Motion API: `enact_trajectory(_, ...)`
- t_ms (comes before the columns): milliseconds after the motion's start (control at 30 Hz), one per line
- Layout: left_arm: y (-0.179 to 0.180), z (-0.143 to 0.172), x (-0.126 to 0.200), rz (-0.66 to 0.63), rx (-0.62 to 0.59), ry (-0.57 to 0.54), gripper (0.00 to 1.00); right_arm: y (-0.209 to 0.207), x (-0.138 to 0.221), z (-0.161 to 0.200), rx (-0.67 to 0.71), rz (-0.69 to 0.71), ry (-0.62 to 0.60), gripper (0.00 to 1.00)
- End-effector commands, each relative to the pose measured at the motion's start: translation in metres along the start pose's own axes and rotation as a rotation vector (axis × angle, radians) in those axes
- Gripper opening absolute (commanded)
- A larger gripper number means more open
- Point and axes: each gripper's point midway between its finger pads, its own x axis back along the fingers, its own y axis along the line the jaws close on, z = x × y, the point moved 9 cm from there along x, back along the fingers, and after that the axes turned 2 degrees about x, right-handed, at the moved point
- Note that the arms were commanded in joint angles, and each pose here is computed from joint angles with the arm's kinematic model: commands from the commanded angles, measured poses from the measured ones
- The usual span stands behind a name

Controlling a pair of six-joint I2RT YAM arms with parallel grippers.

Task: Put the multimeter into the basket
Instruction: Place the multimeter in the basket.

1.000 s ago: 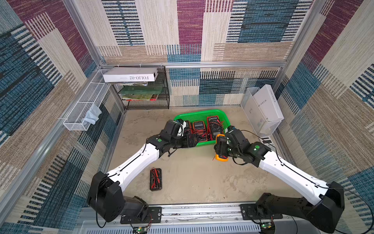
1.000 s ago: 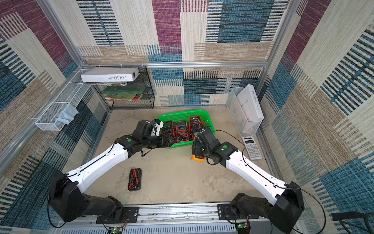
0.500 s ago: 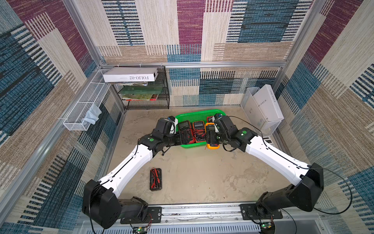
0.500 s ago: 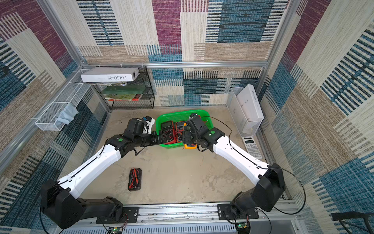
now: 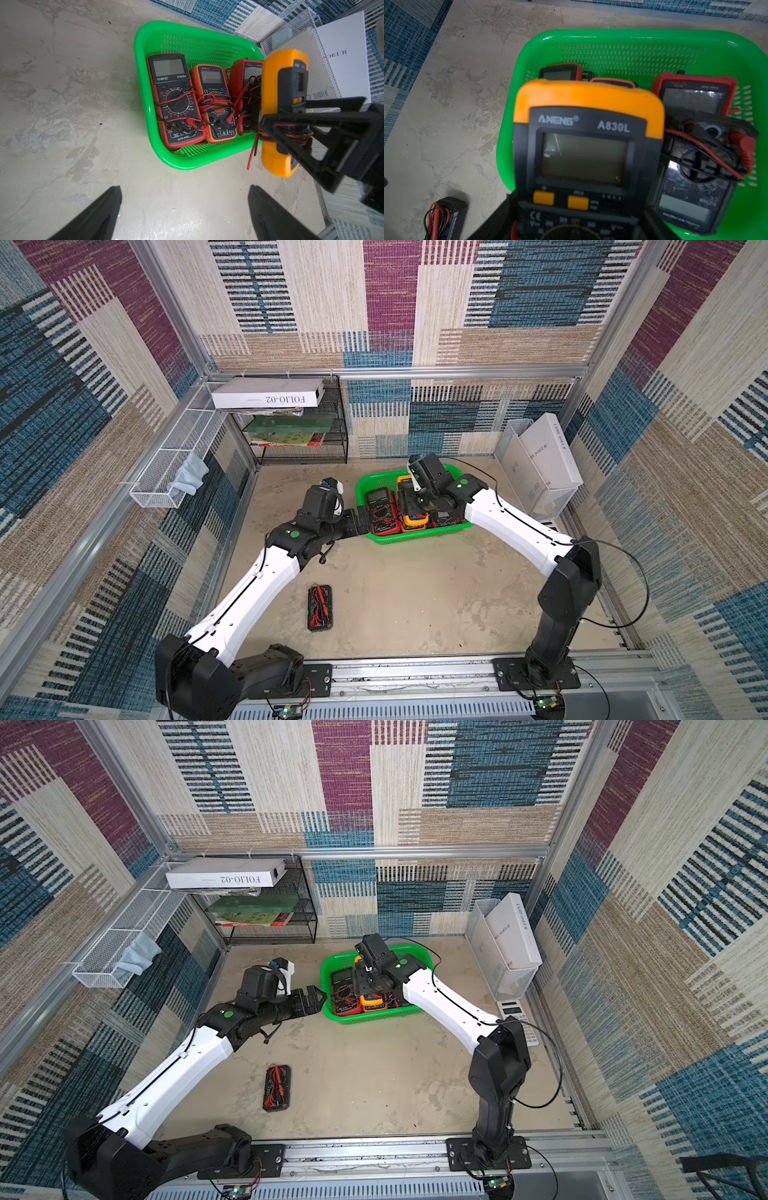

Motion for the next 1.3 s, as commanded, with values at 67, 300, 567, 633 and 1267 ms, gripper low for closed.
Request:
enact_trajectory(67,0.009,0.0,0.009,-0.027,-0.016,-0.052,1.0,-0.003,-0.016,-0.006,0.056,0.048,0.032,0.64)
enact_trajectory(300,0.019,0.002,0.018,-0.041,0.004,-0.065,1.0,-0.014,-0.045,-0.008,0.06,0.082,0.076,0.63)
enact_trajectory(567,0.025,0.003,0.022,-0.055,0.015,-0.067,1.0,-0.023,-0.076,-0.008,0.065,0.098,0.128,0.64)
enact_trajectory(633,0.027,0.004,0.022,-0.06,0.019,-0.066,1.0,-0.024,-0.082,-0.007,0.063,0.101,0.136,0.64)
enact_trajectory(1267,0.036,0.013,0.027,-0.094,0.033,-0.07,1.0,-0.04,-0.11,-0.003,0.021,0.15,0.182,0.9)
